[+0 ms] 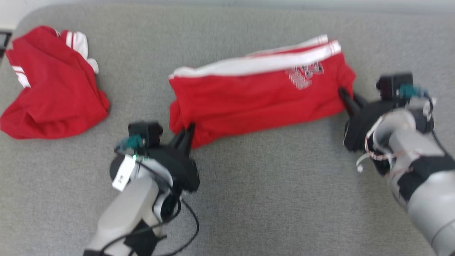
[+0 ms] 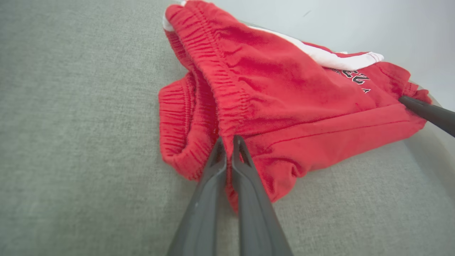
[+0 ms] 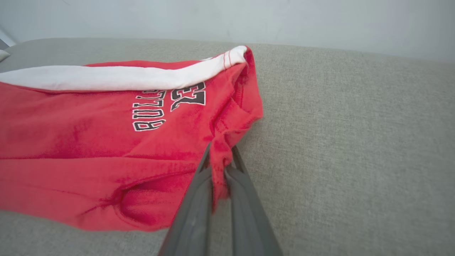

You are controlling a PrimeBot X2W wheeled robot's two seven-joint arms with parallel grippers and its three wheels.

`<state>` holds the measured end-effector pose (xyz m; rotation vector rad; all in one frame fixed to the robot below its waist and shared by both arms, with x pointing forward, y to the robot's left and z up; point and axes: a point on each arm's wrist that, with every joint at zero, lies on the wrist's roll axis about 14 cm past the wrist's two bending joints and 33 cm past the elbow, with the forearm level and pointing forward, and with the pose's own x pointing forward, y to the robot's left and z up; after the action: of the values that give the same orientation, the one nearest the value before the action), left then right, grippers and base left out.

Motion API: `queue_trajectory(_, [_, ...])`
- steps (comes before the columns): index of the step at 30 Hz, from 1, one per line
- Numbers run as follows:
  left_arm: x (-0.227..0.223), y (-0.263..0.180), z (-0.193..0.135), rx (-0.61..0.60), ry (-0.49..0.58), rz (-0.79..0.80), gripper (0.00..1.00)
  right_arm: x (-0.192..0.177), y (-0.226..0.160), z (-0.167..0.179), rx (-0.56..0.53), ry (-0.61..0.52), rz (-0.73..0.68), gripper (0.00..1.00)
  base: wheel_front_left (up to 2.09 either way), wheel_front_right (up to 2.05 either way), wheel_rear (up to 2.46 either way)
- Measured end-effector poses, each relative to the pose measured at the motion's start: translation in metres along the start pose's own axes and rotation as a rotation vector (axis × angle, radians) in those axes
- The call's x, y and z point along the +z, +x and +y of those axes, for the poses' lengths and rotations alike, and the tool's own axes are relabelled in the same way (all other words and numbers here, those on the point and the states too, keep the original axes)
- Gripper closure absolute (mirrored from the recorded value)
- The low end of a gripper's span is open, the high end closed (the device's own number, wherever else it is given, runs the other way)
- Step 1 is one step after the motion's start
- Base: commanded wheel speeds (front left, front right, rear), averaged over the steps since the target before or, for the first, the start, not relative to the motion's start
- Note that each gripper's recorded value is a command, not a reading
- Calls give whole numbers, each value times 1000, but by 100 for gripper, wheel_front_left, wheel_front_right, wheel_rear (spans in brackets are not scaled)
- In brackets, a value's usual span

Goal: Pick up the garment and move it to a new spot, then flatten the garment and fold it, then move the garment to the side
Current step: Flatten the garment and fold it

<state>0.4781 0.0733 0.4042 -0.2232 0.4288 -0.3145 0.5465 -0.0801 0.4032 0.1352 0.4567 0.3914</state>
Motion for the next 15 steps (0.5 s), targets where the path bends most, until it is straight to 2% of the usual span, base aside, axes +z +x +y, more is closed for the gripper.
queue_trajectory(15, [-44, -65, -33, -49, -60, 17, 100, -45, -90, 5, -46, 125, -40, 100, 0, 0, 0])
